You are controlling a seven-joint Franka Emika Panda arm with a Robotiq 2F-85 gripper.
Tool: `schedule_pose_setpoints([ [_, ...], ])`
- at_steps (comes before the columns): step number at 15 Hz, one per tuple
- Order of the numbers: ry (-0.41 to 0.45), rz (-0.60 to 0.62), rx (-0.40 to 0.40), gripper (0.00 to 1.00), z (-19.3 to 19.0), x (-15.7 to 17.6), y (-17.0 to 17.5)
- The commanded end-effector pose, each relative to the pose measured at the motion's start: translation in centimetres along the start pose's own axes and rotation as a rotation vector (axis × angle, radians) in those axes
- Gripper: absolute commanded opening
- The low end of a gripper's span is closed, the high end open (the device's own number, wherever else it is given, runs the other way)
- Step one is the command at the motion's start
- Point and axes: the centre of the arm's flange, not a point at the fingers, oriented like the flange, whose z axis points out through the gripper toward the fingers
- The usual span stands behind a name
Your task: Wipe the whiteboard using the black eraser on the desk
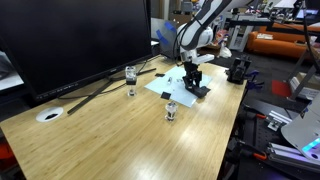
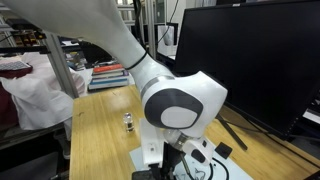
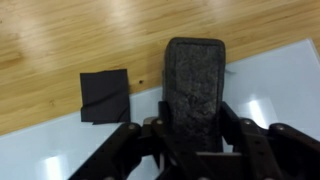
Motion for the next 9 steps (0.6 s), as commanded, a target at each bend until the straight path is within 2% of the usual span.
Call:
schedule_pose_setpoints([
  [1, -0.016, 0.026, 0.017, 0.26, 1.5, 0.4, 1.1],
  [9, -0.051, -0.024, 0.113, 0.26, 3.0, -0.5, -3.5],
])
